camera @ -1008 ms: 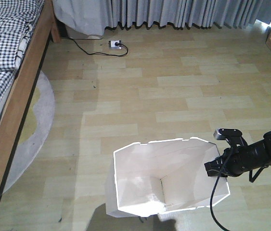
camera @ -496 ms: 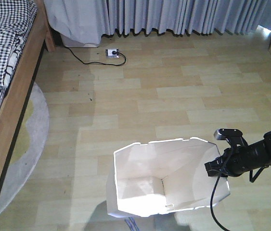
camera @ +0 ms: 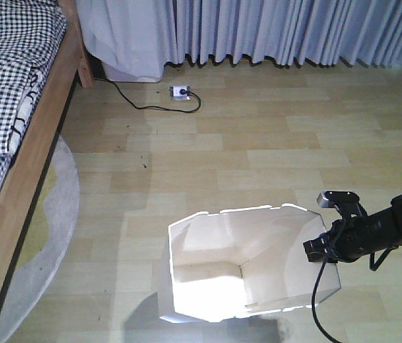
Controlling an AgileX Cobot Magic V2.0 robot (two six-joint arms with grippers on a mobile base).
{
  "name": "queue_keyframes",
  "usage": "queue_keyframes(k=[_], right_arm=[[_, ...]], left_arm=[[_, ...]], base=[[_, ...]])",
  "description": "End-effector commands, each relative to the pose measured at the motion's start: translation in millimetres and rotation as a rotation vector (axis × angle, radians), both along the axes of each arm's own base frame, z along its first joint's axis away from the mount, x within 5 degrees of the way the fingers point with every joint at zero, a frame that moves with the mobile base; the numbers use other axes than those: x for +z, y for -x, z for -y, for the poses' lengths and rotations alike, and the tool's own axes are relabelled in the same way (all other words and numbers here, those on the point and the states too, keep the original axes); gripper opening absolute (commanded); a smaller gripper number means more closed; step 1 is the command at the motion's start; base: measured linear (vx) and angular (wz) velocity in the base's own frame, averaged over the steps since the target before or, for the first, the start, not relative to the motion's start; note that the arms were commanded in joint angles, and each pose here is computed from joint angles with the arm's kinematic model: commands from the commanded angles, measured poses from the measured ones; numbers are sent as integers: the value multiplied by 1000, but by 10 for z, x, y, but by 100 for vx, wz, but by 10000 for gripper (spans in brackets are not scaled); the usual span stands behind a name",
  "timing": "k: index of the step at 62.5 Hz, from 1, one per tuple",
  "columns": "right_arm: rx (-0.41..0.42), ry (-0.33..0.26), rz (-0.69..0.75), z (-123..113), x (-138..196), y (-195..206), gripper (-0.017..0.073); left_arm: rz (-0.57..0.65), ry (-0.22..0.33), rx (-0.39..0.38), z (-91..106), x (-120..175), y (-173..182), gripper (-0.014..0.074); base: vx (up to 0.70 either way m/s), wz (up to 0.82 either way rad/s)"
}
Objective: Move trash bin to bedside with robot
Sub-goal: 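Drag the held bin across the floor toward the bed, then drag the bin up to the bed end beside the curtains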
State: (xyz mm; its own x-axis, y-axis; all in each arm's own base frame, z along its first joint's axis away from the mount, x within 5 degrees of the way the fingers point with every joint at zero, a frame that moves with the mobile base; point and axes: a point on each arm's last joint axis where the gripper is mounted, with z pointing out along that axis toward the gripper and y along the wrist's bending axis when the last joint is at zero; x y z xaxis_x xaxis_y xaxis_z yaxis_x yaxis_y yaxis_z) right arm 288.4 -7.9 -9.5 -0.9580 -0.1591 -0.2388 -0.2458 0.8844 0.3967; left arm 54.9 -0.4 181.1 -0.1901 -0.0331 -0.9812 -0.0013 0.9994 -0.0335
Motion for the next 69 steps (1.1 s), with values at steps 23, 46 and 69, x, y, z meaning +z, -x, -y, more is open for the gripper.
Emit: queue_keyframes(k=[23, 46, 69], right_arm=[[3, -205, 77, -142, 318, -103, -5], [3, -205, 77, -142, 318, -103, -5], [3, -205, 77, -142, 318, -103, -5]], left_arm=[[65, 8, 0, 1, 7, -7, -7], [65, 8, 0, 1, 7, -7, -7], [65, 8, 0, 1, 7, -7, -7]], base=[[25, 7], [25, -3], [24, -4]])
